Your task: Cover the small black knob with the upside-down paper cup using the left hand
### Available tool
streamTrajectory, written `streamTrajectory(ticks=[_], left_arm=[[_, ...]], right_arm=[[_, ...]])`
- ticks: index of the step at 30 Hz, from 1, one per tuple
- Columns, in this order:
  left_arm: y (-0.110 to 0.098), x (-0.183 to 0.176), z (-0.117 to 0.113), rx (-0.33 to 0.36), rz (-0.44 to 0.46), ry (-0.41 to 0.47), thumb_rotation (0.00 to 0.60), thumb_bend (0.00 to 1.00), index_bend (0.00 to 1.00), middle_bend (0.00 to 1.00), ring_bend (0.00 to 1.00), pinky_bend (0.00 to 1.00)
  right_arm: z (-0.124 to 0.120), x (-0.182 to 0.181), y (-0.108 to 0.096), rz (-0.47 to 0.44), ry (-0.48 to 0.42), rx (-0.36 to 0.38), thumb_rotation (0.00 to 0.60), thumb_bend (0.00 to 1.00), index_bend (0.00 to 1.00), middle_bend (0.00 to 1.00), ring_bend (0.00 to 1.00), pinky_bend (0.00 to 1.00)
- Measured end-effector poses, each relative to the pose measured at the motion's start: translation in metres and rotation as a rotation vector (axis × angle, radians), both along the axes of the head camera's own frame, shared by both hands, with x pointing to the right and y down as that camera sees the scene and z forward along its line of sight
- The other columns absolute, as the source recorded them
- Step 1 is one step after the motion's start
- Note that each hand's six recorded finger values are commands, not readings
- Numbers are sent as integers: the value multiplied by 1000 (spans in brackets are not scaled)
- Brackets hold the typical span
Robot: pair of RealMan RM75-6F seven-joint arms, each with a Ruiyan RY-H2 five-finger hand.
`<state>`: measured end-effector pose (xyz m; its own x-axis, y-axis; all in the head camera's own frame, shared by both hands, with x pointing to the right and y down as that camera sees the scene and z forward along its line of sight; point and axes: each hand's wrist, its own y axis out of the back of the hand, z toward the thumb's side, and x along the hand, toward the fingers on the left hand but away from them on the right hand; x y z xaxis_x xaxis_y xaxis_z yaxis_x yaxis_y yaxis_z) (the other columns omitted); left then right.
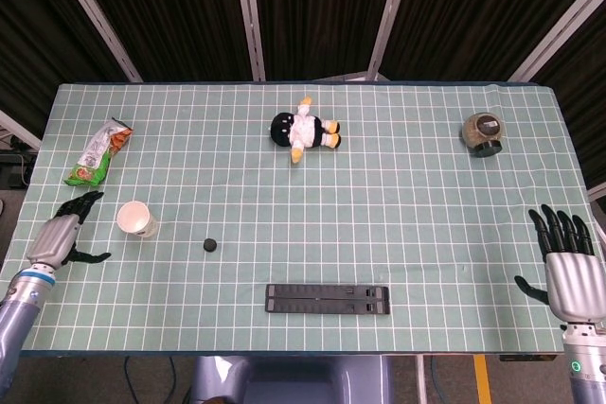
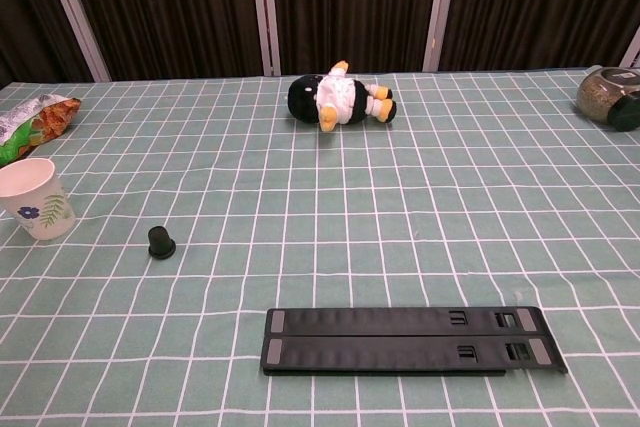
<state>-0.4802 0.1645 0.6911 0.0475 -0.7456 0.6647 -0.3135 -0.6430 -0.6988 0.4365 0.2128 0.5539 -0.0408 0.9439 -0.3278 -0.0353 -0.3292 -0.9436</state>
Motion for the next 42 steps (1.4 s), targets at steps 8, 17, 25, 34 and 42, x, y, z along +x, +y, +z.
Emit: streamTrajectory(ticks=[8, 17, 25, 34, 42], left_arm=[[-10, 14, 11, 64, -106, 154, 600, 0, 0, 0, 0, 0], [-13, 31, 33, 27, -165, 237, 600, 0, 0, 0, 0, 0], [-16, 50, 50, 13, -202, 307, 600, 26, 175, 221, 222, 257], [-19, 62, 61, 52, -221, 331, 600, 50, 338, 402, 394, 376], [-25, 64, 51, 109, -135, 286, 600, 50, 364, 422, 410, 397]], right_arm=[[2, 5, -2, 13, -5, -8, 600, 0, 0, 0, 0, 0], [2, 6, -3, 17, -8, -5, 600, 0, 0, 0, 0, 0], [3, 10, -5, 28, 0, -7, 600, 0, 0, 0, 0, 0], [3, 11, -5, 32, 2, -5, 600, 0, 0, 0, 0, 0], [2, 10, -5, 30, -1, -3, 600, 0, 0, 0, 0, 0]])
